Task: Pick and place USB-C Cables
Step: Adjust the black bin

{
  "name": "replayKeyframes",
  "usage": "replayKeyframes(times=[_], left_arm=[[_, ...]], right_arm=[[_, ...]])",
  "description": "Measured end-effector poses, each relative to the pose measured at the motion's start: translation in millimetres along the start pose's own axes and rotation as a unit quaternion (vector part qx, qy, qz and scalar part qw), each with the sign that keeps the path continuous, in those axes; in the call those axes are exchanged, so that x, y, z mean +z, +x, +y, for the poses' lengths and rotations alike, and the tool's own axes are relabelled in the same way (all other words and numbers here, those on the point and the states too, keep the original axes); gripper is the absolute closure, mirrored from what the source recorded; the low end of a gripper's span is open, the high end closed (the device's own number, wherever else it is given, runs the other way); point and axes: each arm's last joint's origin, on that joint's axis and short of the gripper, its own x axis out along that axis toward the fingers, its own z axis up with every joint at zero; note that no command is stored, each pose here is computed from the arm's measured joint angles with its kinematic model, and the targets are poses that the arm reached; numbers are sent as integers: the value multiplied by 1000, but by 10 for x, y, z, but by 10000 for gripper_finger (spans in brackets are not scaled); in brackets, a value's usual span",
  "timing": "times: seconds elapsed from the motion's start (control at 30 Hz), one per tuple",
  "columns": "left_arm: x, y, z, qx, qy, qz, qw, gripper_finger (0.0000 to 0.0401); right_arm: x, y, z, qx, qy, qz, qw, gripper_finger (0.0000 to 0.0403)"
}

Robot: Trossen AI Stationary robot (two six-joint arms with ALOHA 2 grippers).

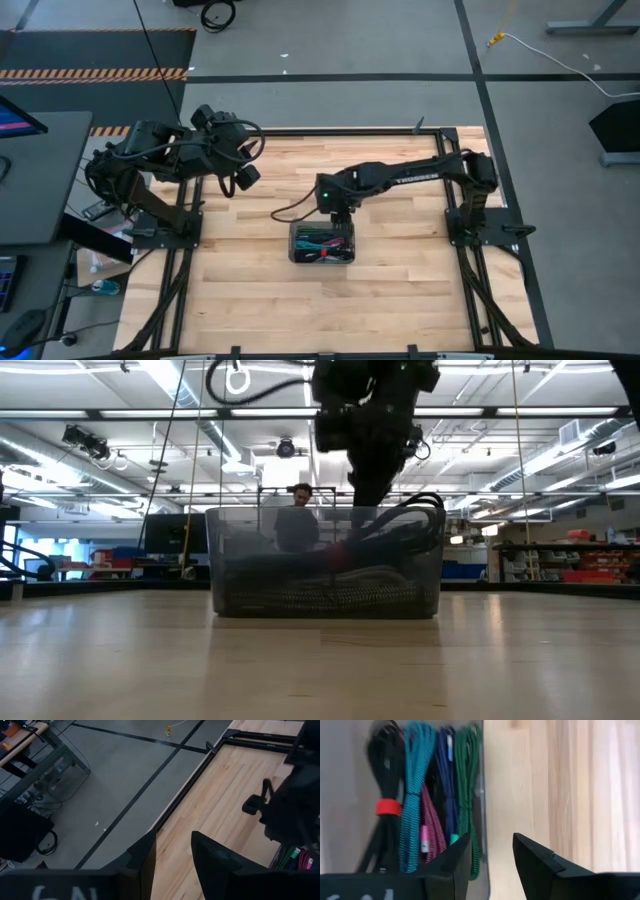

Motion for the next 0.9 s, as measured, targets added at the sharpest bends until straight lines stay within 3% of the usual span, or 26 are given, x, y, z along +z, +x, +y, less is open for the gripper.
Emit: replayKeyframes(times=[0.3, 0.5, 0.63, 0.77, 0.9], left_arm=[[0, 0, 0, 0, 0, 0, 1000, 271], [0, 0, 0, -1, 0, 0, 1000, 271], [-1, 0, -3, -5, 0, 2, 1000, 271], [-2, 0, -4, -7, 0, 3, 1000, 271], [-2, 0, -4, -7, 0, 3, 1000, 271]], right_arm=[[-19, 437, 17, 30, -9, 52, 998, 252], [-21, 569, 25, 35, -14, 60, 997, 255], [-24, 576, -22, 23, -9, 63, 998, 296], [-23, 577, -77, 20, -3, 63, 998, 379], [-25, 575, -109, 19, -4, 64, 998, 389]])
